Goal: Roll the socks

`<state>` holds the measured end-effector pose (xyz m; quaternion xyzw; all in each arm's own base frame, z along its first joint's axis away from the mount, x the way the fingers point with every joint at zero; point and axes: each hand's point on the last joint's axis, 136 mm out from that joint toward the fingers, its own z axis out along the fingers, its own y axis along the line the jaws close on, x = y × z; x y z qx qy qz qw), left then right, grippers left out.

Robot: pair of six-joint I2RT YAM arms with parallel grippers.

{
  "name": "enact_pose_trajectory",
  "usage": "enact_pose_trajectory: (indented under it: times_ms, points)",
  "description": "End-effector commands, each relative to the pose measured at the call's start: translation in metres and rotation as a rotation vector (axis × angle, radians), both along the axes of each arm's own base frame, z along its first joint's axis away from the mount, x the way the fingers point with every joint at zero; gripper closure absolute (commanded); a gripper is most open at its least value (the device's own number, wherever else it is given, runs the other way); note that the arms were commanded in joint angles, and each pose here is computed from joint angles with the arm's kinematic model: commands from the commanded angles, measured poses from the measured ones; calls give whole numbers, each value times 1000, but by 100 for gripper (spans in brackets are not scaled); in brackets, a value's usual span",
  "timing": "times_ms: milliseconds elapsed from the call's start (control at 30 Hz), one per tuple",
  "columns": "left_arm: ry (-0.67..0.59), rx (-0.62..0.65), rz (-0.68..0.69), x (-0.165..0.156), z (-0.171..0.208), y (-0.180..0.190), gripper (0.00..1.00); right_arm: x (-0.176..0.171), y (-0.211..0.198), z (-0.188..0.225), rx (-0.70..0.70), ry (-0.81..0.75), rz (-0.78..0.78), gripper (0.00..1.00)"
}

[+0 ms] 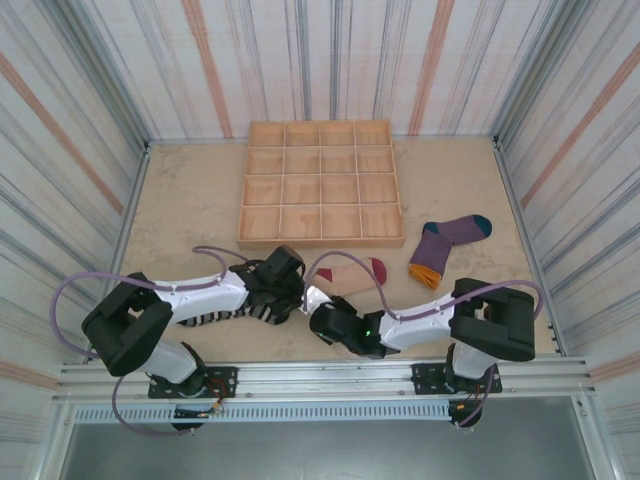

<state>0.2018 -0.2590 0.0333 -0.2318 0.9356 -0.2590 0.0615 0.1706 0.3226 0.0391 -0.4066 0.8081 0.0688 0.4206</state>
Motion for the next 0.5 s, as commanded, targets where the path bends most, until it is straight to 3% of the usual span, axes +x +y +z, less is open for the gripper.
enact_pose_trajectory:
  times_ms: [0,100,167,467]
  points:
    - [-48,5,-48,-7,14,0,67,-11,-30,-37,-14,233,-40,100]
    - [-73,7,-41,-6,18,2,47,-9,-38,-44,12,313,-64,100]
    - [-83,-1,-38,-5,21,2,38,-9,-40,-46,39,352,-72,100]
    - [-174,-41,-20,-4,24,2,32,-2,-42,-37,225,547,-93,100]
